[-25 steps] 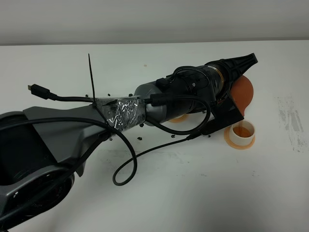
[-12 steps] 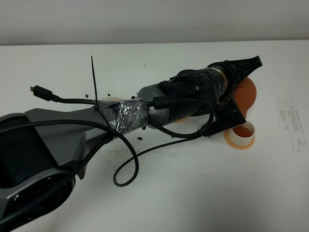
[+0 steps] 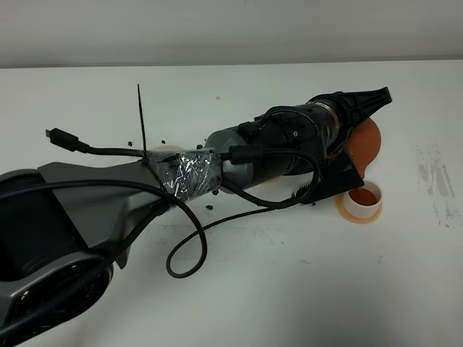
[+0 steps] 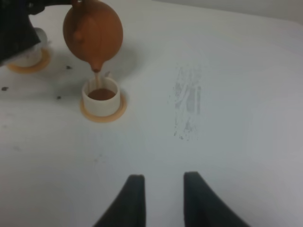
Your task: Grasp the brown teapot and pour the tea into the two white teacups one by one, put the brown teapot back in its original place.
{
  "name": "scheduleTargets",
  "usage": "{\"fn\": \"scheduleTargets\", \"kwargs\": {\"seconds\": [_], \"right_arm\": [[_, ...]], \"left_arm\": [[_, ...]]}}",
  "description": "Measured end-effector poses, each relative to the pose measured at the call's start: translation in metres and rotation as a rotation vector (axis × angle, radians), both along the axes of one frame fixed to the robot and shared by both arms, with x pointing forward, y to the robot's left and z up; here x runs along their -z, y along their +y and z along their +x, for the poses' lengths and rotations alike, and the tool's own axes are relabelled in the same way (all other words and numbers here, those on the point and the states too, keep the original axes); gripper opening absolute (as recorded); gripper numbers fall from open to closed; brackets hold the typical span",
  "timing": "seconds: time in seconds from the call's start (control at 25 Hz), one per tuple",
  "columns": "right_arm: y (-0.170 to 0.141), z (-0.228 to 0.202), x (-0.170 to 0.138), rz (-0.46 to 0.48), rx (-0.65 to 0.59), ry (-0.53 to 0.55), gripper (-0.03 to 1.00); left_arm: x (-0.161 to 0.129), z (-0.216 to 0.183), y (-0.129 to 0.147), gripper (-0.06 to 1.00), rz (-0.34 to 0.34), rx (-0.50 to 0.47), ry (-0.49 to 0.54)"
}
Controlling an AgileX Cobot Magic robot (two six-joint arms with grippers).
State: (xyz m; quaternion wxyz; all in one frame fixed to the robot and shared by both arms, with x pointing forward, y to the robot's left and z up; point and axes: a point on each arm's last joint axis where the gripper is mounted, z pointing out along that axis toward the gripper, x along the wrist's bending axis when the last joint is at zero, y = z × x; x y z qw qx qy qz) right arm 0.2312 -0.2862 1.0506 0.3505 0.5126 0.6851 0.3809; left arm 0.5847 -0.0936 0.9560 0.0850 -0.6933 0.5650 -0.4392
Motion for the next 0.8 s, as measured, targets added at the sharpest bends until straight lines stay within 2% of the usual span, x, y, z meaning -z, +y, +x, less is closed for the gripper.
{"fn": "scheduleTargets", "kwargs": {"seconds": [0.2,0.8], "right_arm": [[0.0000,0.0000,0.0000,0.000,0.000,0.000,0.22],[0.0000,0.0000,0.0000,0.000,0.000,0.000,0.22]], "left_arm": [[0.0100,-0.0027,0.0018,0.13,0.026,0.028,0.000],[0.0070,-0.0030,-0.0034,0.13,0.013,0.099,-0.047]]}}
